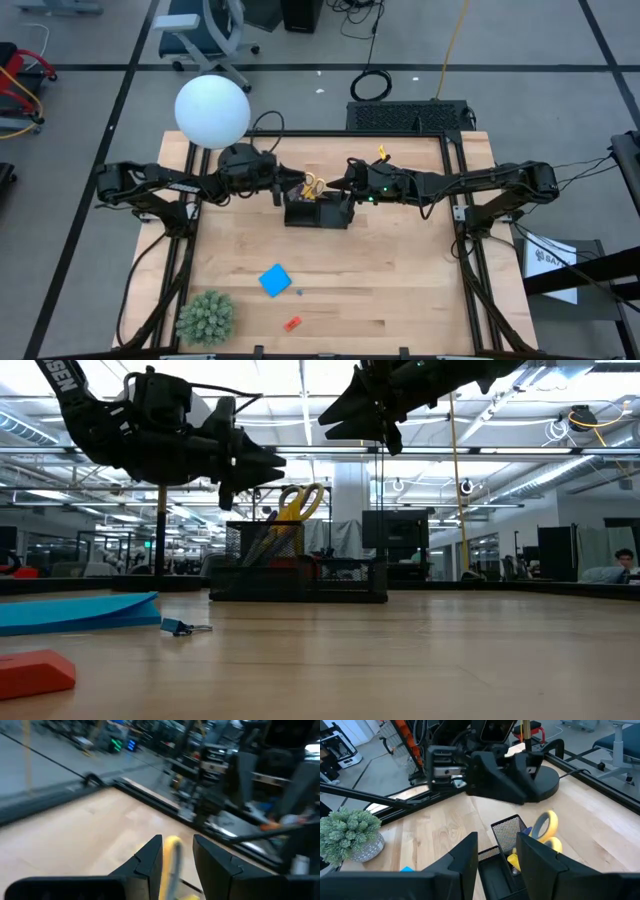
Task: Pick and place office supplies into organizer
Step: Put the blue binder clip into the black desk organizer
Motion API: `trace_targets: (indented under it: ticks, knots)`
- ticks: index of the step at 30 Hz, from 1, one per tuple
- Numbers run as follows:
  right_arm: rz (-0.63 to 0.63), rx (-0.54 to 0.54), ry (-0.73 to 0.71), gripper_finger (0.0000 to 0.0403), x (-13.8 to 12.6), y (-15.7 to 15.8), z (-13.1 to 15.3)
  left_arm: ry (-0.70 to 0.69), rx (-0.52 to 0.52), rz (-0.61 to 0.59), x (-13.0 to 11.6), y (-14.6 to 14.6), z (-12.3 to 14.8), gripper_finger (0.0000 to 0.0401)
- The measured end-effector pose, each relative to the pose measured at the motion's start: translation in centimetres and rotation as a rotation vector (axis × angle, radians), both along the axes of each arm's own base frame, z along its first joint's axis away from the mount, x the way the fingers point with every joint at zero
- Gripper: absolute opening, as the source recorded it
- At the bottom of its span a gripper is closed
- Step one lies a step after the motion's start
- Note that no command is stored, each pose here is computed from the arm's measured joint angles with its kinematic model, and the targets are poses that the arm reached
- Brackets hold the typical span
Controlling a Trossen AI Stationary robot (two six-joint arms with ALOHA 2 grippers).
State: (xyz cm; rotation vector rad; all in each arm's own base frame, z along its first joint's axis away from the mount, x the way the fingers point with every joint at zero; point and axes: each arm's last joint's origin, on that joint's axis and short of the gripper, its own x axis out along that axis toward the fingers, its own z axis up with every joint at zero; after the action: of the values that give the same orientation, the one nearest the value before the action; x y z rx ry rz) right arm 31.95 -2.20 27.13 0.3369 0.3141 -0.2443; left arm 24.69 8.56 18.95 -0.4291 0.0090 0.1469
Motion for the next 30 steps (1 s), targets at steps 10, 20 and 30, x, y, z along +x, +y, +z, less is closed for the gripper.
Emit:
trace_targets:
  ticks: [10,20,30]
  knots:
    - [0.0,0.0,0.0,0.0126,0.0,0.0,0.0,-0.032,-0.06,-0.222,0.2,-1.8,0.7,0.0115]
    - [0.0,0.0,0.0,0.0126,0.0,0.0,0.0,-0.119,0.006,-0.267,-0.7,-3.5,3.2,0.0115]
    - [0.007,-0.011,0.005,0.0126,0.0,0.0,0.0,-0.045,-0.012,-0.307,-2.0,-5.7,4.2,0.0115]
